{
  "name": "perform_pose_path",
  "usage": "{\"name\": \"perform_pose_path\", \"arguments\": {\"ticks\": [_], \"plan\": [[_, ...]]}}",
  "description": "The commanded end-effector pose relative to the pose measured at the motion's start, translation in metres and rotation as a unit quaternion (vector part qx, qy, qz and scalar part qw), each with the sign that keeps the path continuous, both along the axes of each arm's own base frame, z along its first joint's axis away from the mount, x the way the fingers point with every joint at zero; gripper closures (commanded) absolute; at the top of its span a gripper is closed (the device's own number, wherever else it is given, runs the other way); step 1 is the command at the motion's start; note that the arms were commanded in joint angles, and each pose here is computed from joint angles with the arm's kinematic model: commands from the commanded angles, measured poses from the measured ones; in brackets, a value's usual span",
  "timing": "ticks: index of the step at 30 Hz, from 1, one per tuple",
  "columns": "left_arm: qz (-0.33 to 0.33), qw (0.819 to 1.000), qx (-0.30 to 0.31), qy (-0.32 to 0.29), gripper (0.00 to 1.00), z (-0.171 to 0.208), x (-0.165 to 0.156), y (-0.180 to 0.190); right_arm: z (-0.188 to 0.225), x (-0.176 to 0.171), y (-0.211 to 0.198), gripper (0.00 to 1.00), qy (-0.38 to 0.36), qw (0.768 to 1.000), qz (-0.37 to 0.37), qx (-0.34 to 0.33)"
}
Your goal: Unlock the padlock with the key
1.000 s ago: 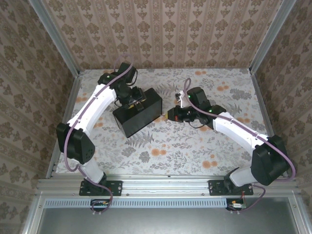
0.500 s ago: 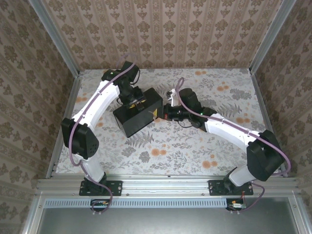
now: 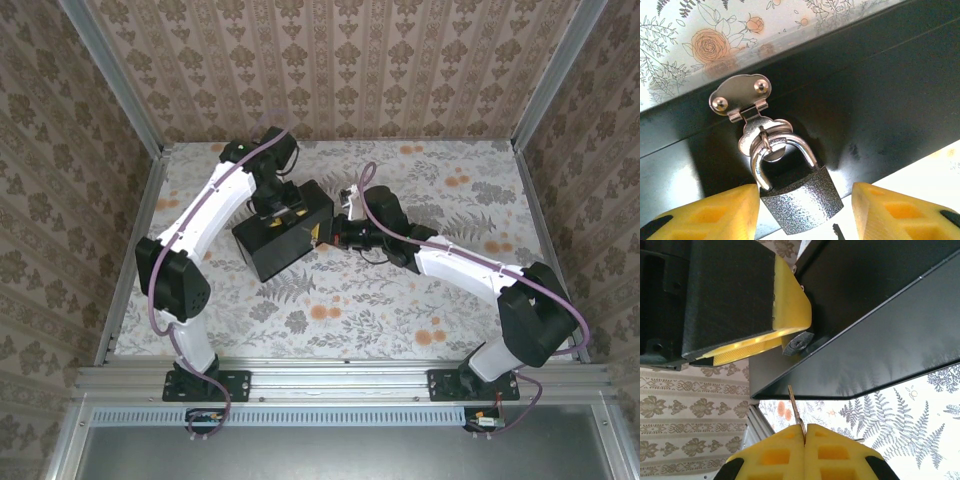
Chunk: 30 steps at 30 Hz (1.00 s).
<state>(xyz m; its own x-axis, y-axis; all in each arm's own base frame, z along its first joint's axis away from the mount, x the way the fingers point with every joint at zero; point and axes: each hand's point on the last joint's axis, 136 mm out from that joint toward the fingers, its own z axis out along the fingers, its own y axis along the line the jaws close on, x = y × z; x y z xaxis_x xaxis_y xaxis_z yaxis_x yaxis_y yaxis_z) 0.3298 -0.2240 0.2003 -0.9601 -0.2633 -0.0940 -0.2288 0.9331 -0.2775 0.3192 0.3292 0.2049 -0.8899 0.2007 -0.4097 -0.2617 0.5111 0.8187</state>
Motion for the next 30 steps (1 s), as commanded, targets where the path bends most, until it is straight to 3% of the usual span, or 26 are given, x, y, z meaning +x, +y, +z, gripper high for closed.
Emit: {"name": "perform_pose_path", "arguments": {"ticks": [1,13,22,30], "plan": [[0.014,0.999,0.025,0.023,0.45,-0.008,-0.011,0.011,0.003,0.004,0.002,1.00,-0.009,1.000,-0.009,0.010],[0.124,0.990,-0.015,0.073,0.45,-0.016,-0.021,0.028,0.001,0.008,0.006,1.00,-0.007,1.000,-0.018,0.014],[0.113,0.988,0.007,0.106,0.47,-0.021,-0.021,0.028,-0.005,0.010,0.008,1.00,-0.005,1.000,-0.015,0.014],[0.097,0.987,0.023,0.128,0.58,-0.032,-0.026,0.029,0.002,0.013,0.021,1.00,0.000,0.999,-0.014,0.038]]}}
